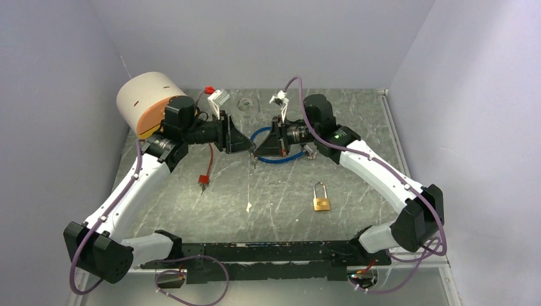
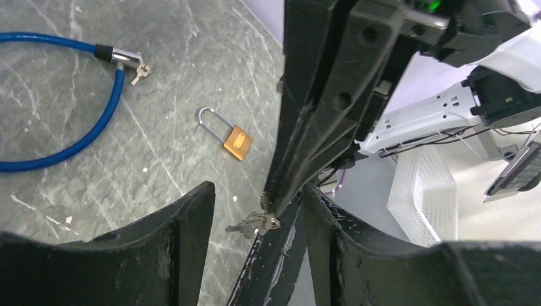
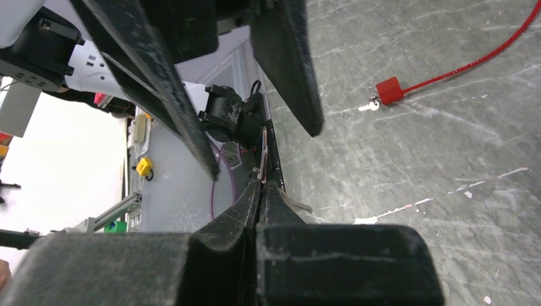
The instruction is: Unlock with the key
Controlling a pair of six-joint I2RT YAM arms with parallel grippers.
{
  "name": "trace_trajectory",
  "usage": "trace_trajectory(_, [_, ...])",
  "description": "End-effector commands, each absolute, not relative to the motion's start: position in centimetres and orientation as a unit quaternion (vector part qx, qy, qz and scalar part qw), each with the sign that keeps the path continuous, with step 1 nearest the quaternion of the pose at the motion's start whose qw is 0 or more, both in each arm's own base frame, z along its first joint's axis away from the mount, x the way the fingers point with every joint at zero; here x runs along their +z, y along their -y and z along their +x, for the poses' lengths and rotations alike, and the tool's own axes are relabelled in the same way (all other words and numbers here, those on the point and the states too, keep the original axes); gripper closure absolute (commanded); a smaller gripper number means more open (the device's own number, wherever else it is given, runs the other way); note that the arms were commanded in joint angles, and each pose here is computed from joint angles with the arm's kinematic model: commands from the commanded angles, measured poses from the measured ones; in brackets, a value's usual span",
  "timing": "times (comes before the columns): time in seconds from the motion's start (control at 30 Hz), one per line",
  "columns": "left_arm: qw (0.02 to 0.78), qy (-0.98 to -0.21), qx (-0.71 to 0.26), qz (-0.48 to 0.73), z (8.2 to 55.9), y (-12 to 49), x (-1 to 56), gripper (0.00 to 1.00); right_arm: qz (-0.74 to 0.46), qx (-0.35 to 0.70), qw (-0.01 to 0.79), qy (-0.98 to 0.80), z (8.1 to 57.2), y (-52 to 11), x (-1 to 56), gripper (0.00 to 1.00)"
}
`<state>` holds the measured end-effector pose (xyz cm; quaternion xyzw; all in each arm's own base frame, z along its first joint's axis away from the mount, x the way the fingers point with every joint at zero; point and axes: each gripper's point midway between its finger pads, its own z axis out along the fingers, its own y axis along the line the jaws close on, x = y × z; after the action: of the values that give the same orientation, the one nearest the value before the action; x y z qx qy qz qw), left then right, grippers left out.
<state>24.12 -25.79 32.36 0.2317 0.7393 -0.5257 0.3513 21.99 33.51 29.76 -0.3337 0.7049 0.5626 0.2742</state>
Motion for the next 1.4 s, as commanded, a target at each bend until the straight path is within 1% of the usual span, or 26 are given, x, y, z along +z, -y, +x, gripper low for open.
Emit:
trace_trajectory(0.0, [0.362, -0.739, -0.512, 0.247, 24.4, 25.7, 32.7, 0.43, -0.361, 0.569, 0.306, -0.673, 22.1, -34.0, 32.3, 1.0])
trace_trajectory(0.1, [0.348, -0.728, -0.529, 0.265, 23.8, 26.0, 32.8, 0.51, -0.367, 0.572, 0.3, -0.67, 21.9, -34.1, 32.3, 1.0])
trace_trajectory(0.27, [0.339, -0.713, -0.544, 0.285, 23.0, 26.2, 33.2, 0.78, -0.371, 0.574, 0.296, -0.667, 21.7, -34.1, 32.4, 1.0])
trace_trajectory(0.33, [0.344, -0.707, -0.547, 0.286, 22.9, 26.2, 33.4, 0.84, -0.373, 0.575, 0.295, -0.666, 21.7, -34.1, 32.3, 1.0])
trace_trajectory(0.4, [0.352, -0.7, -0.551, 0.289, 22.8, 26.3, 33.7, 0.87, -0.376, 0.576, 0.293, -0.664, 21.5, -34.1, 32.3, 1.0])
trace_trajectory(0.47, [0.352, -0.696, -0.555, 0.29, 22.6, 26.3, 33.7, 0.89, -0.379, 0.577, 0.29, -0.663, 21.4, -34.1, 32.2, 1.0])
trace_trajectory(0.53, [0.349, -0.694, -0.558, 0.292, 22.5, 26.4, 33.6, 0.89, -0.382, 0.577, 0.287, -0.662, 21.2, -34.0, 32.1, 1.0])
trace_trajectory(0.57, [0.347, -0.694, -0.559, 0.294, 22.5, 26.4, 33.6, 0.85, -0.384, 0.577, 0.285, -0.662, 21.2, -34.0, 32.0, 1.0])
trace_trajectory(0.63, [0.343, -0.698, -0.555, 0.295, 22.5, 26.3, 33.3, 0.7, -0.386, 0.575, 0.284, -0.663, 21.1, -34.0, 31.9, 1.0])
trace_trajectory(0.67, [0.342, -0.699, -0.554, 0.296, 22.5, 26.3, 33.3, 0.65, -0.387, 0.574, 0.283, -0.663, 21.1, -33.9, 31.9, 1.0])
trace_trajectory(0.73, [0.344, -0.703, -0.547, 0.296, 22.6, 26.2, 33.1, 0.59, -0.389, 0.573, 0.28, -0.665, 21.0, -33.9, 31.7, 1.0])
trace_trajectory(0.77, [0.345, -0.705, -0.544, 0.296, 22.6, 26.1, 33.1, 0.58, -0.39, 0.573, 0.279, -0.665, 21.0, -33.9, 31.6, 1.0])
trace_trajectory(0.83, [0.348, -0.704, -0.542, 0.299, 22.5, 26.1, 33.1, 0.62, -0.39, 0.572, 0.277, -0.666, 20.9, -33.8, 31.5, 1.0])
trace_trajectory(0.93, [0.346, -0.699, -0.549, 0.301, 22.3, 26.2, 33.2, 0.75, -0.391, 0.573, 0.275, -0.666, 20.8, -33.8, 31.4, 1.0])
trace_trajectory(1.07, [0.342, -0.694, -0.555, 0.305, 22.1, 26.3, 33.2, 0.82, -0.396, 0.574, 0.269, -0.664, 20.5, -33.7, 31.3, 1.0])
trace_trajectory(1.13, [0.341, -0.692, -0.557, 0.308, 22.0, 26.3, 33.2, 0.88, -0.397, 0.573, 0.266, -0.666, 20.5, -33.7, 31.1, 1.0])
trace_trajectory(1.2, [0.34, -0.691, -0.558, 0.31, 21.9, 26.3, 33.2, 0.96, -0.398, 0.571, 0.264, -0.668, 20.5, -33.6, 31.0, 1.0])
trace_trajectory(1.27, [0.338, -0.689, -0.56, 0.311, 21.8, 26.3, 33.2, 0.97, -0.398, 0.57, 0.265, -0.668, 20.5, -33.6, 31.0, 1.0])
trace_trajectory(1.3, [0.336, -0.69, -0.561, 0.311, 21.8, 26.3, 33.1, 0.96, -0.398, 0.571, 0.266, -0.667, 20.5, -33.6, 31.1, 1.0])
trace_trajectory(1.37, [0.33, -0.691, -0.563, 0.311, 21.7, 26.3, 33.0, 0.85, -0.398, 0.571, 0.268, -0.666, 20.5, -33.7, 31.2, 1.0])
